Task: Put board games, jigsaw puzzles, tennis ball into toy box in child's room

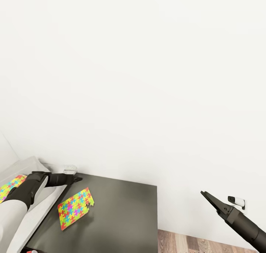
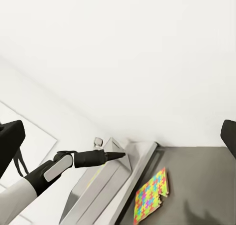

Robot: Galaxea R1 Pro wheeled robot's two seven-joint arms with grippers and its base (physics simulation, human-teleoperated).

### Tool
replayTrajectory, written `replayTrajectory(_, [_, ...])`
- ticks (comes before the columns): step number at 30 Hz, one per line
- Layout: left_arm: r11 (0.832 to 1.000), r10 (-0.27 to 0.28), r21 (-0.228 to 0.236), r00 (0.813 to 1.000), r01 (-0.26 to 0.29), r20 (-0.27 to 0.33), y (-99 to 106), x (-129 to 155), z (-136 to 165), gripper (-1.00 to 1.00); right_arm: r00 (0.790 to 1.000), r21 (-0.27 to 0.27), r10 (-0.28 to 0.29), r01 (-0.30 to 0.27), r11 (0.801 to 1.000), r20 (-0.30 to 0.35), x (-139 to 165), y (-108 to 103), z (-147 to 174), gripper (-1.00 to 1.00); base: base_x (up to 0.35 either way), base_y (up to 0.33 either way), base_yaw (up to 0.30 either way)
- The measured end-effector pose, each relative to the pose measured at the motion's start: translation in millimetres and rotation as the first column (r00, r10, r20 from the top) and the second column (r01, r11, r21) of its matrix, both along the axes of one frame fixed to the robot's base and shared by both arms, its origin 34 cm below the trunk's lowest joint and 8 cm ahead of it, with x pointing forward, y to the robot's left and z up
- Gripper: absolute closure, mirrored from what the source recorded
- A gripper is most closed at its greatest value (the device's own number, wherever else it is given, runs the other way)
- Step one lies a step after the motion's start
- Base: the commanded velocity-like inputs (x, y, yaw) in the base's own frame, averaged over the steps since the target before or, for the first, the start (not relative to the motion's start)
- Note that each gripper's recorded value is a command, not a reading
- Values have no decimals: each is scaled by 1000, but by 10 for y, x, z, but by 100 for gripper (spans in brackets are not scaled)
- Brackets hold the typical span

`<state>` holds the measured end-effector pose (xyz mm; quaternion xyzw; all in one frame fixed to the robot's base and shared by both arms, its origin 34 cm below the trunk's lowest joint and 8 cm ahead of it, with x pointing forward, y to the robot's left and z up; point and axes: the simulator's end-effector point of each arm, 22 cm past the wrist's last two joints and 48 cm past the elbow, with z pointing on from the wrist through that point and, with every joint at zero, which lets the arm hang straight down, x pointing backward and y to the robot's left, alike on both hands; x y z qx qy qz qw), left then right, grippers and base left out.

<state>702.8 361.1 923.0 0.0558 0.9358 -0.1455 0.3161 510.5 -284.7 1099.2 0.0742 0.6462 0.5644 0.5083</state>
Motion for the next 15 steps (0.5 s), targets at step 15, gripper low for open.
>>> replayTrajectory(15, [995, -55, -90, 998, 54, -14, -94, -127, -160, -100, 1000, 0, -1, 1, 1000, -23, 23, -5, -94, -100, 0, 0, 0])
